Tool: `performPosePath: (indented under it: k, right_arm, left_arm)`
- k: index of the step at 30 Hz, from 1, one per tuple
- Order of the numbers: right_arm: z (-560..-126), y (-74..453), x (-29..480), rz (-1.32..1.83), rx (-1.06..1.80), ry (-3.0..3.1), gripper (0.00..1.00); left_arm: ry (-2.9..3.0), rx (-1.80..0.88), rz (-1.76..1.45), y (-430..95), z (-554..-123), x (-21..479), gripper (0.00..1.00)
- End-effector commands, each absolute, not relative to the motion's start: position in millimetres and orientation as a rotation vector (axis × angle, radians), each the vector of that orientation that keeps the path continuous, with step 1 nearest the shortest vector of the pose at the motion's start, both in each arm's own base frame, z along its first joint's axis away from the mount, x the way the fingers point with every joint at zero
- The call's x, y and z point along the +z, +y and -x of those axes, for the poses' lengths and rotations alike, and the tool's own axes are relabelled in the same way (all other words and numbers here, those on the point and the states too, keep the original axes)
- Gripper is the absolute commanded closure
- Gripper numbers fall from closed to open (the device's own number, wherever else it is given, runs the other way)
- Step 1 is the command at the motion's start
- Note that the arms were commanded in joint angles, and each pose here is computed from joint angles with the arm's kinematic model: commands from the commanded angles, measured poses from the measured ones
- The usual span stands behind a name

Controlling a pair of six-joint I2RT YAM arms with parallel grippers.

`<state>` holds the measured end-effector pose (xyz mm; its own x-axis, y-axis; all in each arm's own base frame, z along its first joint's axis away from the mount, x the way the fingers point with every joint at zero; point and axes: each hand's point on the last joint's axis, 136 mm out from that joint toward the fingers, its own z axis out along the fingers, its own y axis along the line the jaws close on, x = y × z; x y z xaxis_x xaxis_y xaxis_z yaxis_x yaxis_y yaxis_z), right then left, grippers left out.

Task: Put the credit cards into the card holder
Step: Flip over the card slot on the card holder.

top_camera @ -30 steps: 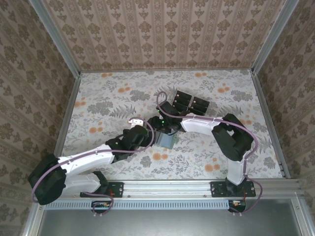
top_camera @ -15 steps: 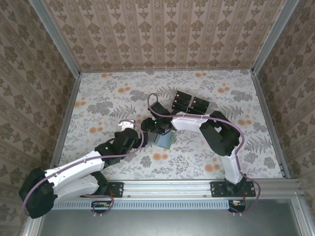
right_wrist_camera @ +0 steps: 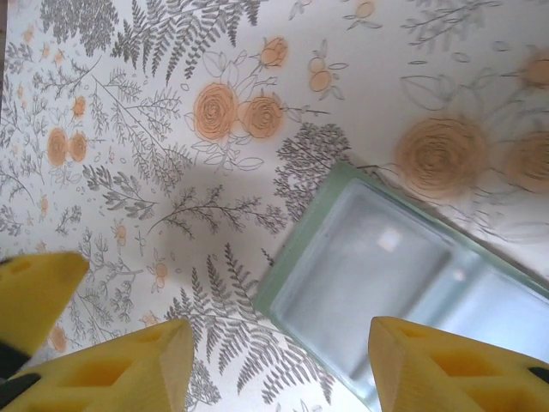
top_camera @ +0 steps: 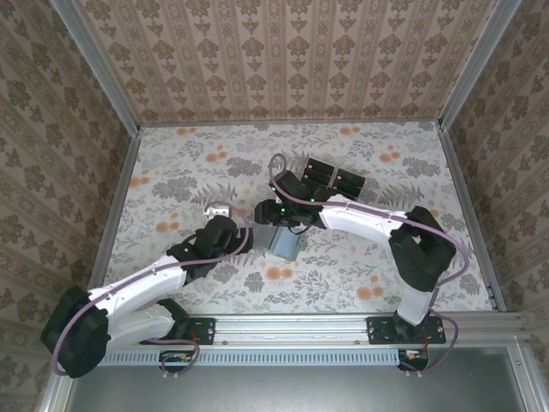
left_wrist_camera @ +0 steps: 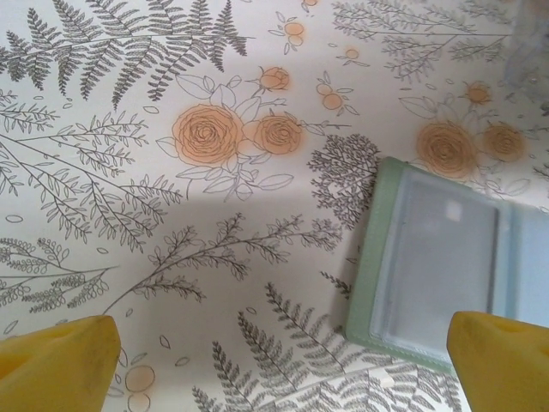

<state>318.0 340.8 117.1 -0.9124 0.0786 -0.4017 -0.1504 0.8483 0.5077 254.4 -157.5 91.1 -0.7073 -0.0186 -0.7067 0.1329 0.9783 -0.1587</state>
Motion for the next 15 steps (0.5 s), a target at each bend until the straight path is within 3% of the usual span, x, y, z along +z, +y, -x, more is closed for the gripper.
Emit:
performPosePath:
  k: [1,8,15]
  right_arm:
    - [-293,306,85,0.003,0.589,2.706,0.42]
    - [-261,262,61,0.028,0.343,2.726,0.42]
    - [-256,241,49,0.014,0.254,2.729,0.42]
  left_arm:
    - [2.340,-0.319,-0.132,-168,-268,106,0.00]
    - [2.400,-0.372,-0.182,-179,-296,104,0.00]
    - [2.475,-0.339,-0.252,-202,-324,90,0.00]
